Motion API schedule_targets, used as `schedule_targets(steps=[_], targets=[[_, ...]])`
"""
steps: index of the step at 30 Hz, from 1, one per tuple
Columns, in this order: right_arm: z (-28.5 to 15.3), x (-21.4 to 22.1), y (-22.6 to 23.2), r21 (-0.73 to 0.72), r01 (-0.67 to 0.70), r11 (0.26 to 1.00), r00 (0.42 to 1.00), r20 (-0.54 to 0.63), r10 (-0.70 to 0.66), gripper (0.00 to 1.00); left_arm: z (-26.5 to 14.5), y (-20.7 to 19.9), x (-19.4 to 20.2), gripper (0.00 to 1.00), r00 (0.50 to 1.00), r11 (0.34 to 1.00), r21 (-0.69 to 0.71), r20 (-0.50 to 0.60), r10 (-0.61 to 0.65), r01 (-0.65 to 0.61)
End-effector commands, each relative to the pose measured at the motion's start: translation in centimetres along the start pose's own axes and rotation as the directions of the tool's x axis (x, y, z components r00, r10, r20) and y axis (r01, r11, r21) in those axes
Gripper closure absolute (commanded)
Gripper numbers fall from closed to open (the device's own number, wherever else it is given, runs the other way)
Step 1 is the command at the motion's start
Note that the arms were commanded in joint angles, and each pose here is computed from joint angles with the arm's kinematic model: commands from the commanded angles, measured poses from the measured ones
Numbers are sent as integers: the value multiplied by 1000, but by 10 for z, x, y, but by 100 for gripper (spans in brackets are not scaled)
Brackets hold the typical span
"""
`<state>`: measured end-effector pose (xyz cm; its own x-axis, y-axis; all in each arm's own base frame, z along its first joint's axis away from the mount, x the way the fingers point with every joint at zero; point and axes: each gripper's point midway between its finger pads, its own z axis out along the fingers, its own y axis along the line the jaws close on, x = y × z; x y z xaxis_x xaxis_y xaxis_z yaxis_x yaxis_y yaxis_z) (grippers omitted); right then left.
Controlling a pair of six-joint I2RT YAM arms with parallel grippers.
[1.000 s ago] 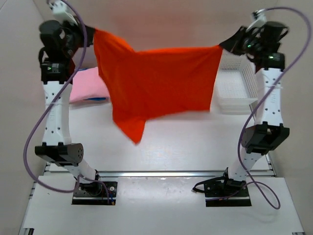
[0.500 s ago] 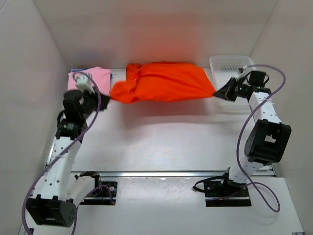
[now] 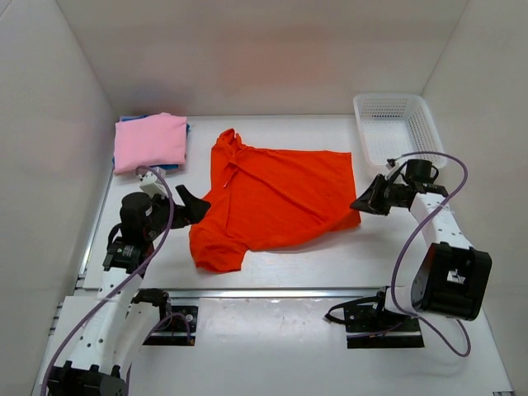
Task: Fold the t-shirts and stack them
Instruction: Flatten out the tshirt
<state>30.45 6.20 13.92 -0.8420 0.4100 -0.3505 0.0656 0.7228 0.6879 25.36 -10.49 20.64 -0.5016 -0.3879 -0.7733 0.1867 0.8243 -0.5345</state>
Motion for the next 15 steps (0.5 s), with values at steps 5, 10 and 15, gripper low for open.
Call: schedule_targets(steps=[5,10,15], targets=[[-12,42,-30,189,-1,982,998,-64,13,100,19,3,-6,2,996,996,26,-7,84,-84],[-10,56,-48,250,-5,968,994,-104,31,100,56,8,11,2,979,985,9,-106,174,-174],[-11,55,-47,228,-11,974,996,-87,32,100,86,46,26,1,954,967,-120,-228,194,-225]])
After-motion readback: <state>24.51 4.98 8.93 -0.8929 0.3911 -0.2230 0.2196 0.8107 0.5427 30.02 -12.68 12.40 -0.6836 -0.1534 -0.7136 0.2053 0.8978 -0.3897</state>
